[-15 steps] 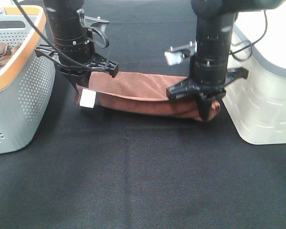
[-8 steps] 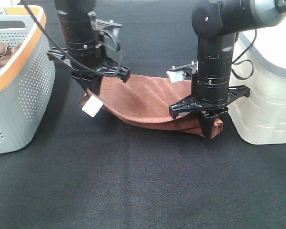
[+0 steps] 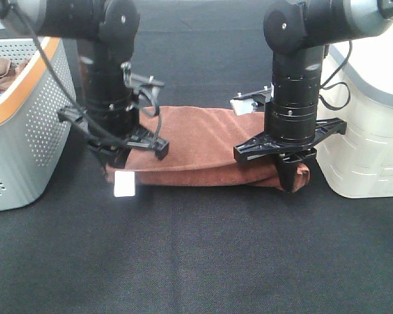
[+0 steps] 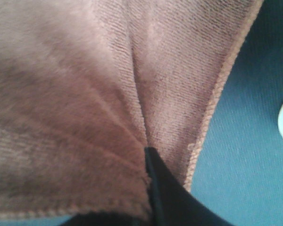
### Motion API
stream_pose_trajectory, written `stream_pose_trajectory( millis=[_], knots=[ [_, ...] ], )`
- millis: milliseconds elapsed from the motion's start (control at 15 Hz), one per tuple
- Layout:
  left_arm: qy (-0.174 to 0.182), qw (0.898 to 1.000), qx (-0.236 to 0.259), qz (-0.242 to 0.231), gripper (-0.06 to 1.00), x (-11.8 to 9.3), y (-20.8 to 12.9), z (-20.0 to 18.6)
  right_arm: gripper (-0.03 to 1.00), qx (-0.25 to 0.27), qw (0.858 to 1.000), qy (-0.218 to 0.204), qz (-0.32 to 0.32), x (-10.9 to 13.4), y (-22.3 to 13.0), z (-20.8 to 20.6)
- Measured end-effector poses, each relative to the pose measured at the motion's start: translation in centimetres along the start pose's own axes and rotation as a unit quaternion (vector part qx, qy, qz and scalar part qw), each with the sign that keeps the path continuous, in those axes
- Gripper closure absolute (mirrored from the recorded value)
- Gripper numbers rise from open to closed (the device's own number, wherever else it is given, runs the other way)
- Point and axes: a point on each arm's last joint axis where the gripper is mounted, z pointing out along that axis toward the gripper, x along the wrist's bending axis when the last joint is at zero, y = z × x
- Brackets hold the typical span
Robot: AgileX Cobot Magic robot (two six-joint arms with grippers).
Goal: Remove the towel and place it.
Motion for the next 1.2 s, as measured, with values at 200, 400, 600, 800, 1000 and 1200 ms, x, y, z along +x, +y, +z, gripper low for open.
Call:
stream_pose_trajectory(
  millis=[200, 400, 600, 800, 1000, 1200],
  knots=[
    [-0.001, 1.000, 0.020, -0.001, 0.94, 0.1, -1.2, 0.6, 0.96, 0.006, 1.000, 0.013, 0.003, 0.3, -0.1, 0.1],
    [-0.007, 0.999, 0.051, -0.006, 0.94, 0.1, -2.4, 1.9, 0.84, 0.033, 0.999, 0.026, 0.006, 0.6, -1.0, 1.6],
    [-0.028, 0.998, 0.061, -0.016, 0.68, -0.3, -2.7, 2.2, 0.36, 0.053, 0.998, 0.024, 0.005, 0.6, -1.7, 2.7],
    [-0.033, 0.997, 0.062, -0.019, 0.20, -0.4, -2.7, 2.2, 0.20, 0.045, 0.999, 0.025, 0.002, 0.6, -1.9, 2.0],
    [-0.035, 0.998, 0.058, -0.019, 0.14, -0.4, -2.8, 1.8, 0.18, 0.018, 0.999, 0.028, 0.003, 0.4, -2.8, 0.0],
    [-0.043, 0.999, 0.028, -0.015, 0.14, -0.4, -3.2, -0.5, 0.17, -0.022, 0.999, 0.035, 0.004, 0.2, -4.2, -2.9]
  ],
)
